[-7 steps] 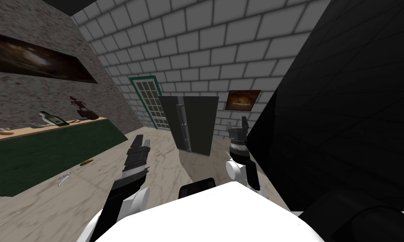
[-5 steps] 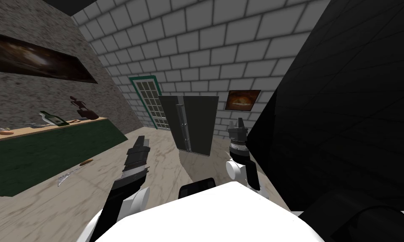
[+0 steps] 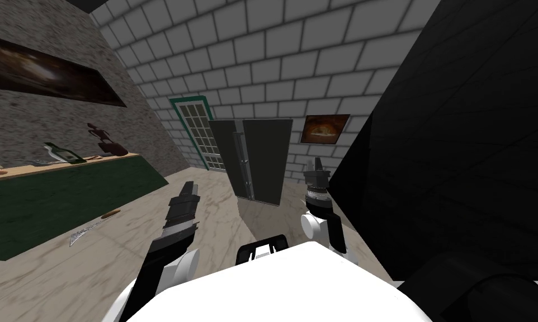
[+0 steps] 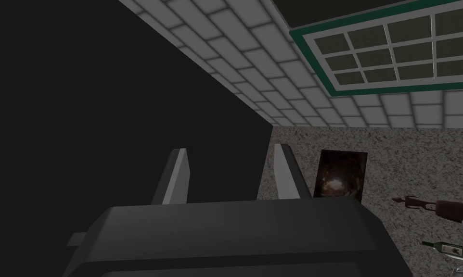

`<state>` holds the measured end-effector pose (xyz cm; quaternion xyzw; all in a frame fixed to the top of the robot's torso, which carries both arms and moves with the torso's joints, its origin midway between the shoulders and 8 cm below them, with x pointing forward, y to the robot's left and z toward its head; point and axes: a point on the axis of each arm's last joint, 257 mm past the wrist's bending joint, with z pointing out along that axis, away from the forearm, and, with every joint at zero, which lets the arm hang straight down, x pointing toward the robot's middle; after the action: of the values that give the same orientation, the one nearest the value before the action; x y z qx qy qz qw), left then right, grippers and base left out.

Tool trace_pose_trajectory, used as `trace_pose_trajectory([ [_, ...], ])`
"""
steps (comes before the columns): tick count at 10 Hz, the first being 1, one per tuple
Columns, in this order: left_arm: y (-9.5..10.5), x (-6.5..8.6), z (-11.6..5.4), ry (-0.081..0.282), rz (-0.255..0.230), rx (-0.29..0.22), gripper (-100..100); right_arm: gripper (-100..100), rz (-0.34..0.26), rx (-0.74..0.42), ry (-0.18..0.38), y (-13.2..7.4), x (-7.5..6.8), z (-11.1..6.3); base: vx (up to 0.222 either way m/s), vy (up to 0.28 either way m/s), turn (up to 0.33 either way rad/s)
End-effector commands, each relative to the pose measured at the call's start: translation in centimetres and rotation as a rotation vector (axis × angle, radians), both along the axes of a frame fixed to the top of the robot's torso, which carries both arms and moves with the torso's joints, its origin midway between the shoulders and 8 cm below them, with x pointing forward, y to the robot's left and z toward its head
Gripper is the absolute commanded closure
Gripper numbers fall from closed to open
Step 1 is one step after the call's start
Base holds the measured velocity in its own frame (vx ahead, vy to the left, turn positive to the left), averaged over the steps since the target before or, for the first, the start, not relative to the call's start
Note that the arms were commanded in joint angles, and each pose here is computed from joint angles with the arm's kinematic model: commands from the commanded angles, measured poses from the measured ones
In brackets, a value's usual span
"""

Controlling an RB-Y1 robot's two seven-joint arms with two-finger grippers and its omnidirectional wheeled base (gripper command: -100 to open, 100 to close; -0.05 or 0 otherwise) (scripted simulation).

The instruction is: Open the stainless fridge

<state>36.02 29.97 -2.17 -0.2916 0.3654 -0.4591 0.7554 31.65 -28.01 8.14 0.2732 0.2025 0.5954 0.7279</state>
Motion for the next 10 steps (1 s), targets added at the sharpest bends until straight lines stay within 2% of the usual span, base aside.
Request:
trace_pose_trajectory([
  [1,0.0,0.0,0.0,0.0,0.0,0.0,0,0,0.0,0.0,0.0,0.0,0.0,0.0,0.0,0.0,0.0],
  [2,0.0,0.0,0.0,0.0,0.0,0.0,0,0,0.0,0.0,0.0,0.0,0.0,0.0,0.0,0.0,0.0],
  [3,-0.5,0.7,0.1,0.008,-0.027,0.022,-100,0,0.0,0.0,0.0,0.0,0.0,0.0,0.013,0.01,-0.017],
  [5,-1.5,2.1,0.4,0.021,-0.068,0.04,-100,0,0.0,0.0,0.001,0.0,0.0,0.0,0.032,0.036,-0.028],
  [8,-3.2,5.0,0.9,0.047,-0.131,0.042,-100,0,0.0,0.0,0.001,0.0,0.0,0.0,0.061,0.053,-0.042],
  [9,-3.3,5.3,1.1,0.045,-0.132,0.041,-100,0,0.0,0.0,0.001,0.0,0.0,0.0,0.049,0.051,-0.016],
  [10,-3.9,6.4,1.2,0.059,-0.152,0.038,-100,0,0.0,0.0,0.001,0.0,0.0,0.0,0.032,0.034,-0.019],
])
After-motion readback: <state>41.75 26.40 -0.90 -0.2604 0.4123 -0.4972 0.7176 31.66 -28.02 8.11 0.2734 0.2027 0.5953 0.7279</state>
